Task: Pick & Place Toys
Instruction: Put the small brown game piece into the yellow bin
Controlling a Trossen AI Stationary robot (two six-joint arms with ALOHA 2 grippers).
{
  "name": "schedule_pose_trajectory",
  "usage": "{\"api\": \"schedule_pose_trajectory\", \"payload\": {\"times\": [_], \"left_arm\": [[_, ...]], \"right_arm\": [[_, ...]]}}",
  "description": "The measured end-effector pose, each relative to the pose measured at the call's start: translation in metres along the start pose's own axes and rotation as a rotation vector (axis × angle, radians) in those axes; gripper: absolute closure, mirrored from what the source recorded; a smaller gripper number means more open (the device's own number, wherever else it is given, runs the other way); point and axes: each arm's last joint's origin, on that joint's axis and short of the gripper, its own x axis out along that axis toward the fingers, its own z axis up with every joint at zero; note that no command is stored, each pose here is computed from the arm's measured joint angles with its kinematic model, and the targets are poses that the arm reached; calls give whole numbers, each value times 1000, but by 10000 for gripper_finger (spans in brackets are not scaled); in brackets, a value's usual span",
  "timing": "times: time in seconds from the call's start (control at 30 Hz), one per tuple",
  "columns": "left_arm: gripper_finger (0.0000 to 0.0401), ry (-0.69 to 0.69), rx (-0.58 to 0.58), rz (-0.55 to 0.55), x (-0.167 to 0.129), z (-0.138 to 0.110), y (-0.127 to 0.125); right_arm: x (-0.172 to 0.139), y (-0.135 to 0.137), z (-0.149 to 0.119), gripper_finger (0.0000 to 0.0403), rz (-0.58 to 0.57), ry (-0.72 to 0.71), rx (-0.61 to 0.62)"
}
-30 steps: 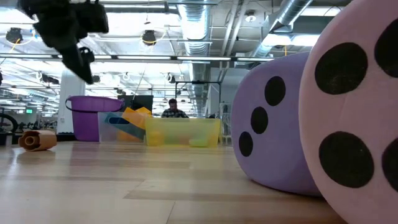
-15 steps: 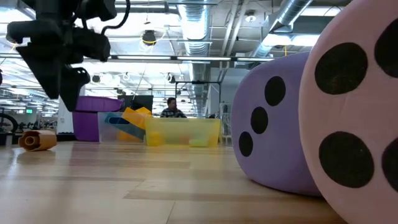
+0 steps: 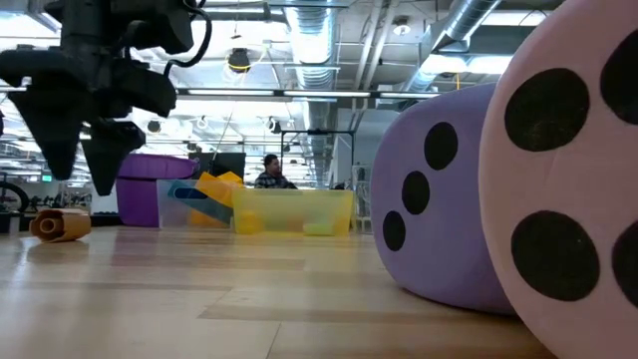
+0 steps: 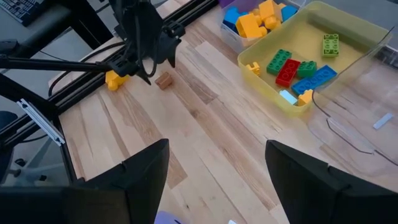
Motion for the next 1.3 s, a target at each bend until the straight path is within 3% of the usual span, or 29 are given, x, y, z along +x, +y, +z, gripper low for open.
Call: {"api": "schedule_pose_trajectory", "payload": {"times": [0.27, 0.93, 1.3], "left_arm": [[41, 13, 47, -5, 4, -4, -3], [41, 40, 12, 17, 19, -15, 1], [41, 159, -9, 51, 42, -11, 2]], "right_arm": [[0, 0, 0, 143, 1, 1, -2], [0, 0, 0, 143, 2, 1, -4], [0, 0, 0, 143, 2, 1, -2]]}}
